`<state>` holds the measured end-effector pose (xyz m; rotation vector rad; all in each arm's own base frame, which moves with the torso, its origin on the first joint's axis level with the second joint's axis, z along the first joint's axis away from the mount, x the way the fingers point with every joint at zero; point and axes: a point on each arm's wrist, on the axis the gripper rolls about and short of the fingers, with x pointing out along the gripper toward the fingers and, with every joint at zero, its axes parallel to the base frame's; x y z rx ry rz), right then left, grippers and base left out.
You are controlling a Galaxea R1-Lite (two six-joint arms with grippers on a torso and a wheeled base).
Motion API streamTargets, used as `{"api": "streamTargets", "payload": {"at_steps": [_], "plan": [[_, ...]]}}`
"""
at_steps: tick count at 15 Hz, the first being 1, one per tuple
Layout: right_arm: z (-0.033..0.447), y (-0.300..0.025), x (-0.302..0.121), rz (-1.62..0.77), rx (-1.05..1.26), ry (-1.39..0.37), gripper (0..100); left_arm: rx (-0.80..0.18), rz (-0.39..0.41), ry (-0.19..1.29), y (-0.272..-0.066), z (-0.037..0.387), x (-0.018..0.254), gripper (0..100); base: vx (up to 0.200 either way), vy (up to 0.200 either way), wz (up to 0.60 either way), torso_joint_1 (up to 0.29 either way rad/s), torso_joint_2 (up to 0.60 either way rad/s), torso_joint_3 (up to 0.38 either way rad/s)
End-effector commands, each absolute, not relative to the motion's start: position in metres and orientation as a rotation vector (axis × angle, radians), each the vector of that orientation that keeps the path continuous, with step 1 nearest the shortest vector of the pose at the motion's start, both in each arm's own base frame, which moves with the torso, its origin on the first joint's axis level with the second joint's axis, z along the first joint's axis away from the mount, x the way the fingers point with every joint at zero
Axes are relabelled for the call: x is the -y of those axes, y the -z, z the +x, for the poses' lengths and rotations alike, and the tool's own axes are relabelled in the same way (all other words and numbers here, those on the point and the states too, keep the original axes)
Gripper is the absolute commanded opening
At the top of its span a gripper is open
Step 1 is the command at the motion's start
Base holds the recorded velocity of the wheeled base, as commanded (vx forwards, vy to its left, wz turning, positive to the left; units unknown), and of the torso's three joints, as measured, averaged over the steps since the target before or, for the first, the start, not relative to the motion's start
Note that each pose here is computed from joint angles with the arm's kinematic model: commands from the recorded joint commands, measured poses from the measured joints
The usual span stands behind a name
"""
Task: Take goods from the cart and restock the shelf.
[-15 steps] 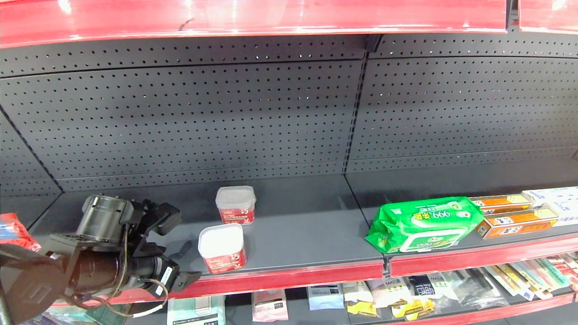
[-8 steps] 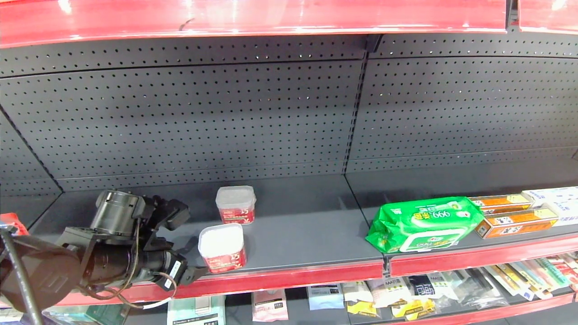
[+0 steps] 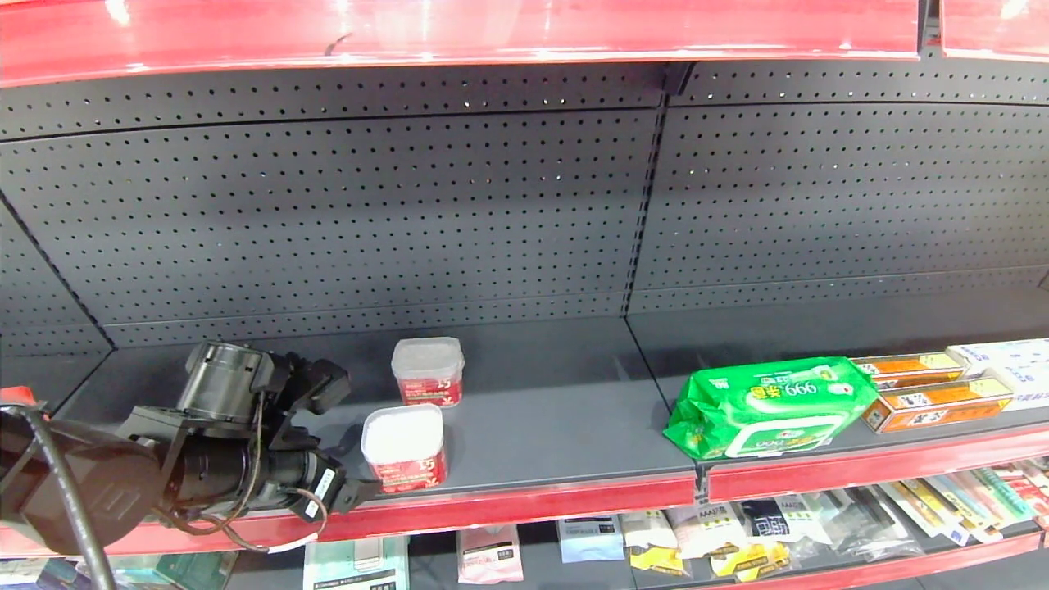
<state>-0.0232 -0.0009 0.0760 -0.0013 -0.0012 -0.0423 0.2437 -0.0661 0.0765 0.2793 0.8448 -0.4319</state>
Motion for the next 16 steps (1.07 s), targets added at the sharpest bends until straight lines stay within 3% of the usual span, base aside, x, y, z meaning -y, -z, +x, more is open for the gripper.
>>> {"api": "streamTargets", "payload": {"at_steps": [1, 6, 9, 13, 16], "plan": [[-0.023, -0.076, 0.001, -0.002, 0.000, 0.043, 100, -0.848, 0.279, 0.432, -0.076, 0.244, 0.066, 100, 0.000, 0.000, 0.00, 0.000, 0.00, 0.000], [-0.023, -0.076, 0.001, -0.002, 0.000, 0.041, 100, -0.835, 0.276, 0.415, -0.089, 0.226, 0.058, 100, 0.000, 0.000, 0.00, 0.000, 0.00, 0.000], [-0.023, -0.076, 0.001, -0.002, 0.000, 0.041, 100, -0.892, 0.235, 0.316, -0.099, 0.211, 0.031, 100, 0.000, 0.000, 0.00, 0.000, 0.00, 0.000], [-0.023, -0.076, 0.001, -0.002, 0.000, 0.043, 100, -0.897, 0.222, 0.098, -0.103, 0.217, 0.002, 100, 0.000, 0.000, 0.00, 0.000, 0.00, 0.000], [-0.023, -0.076, 0.001, -0.002, 0.000, 0.041, 100, -0.914, 0.170, 0.061, -0.095, 0.233, -0.001, 100, 0.000, 0.000, 0.00, 0.000, 0.00, 0.000]]}}
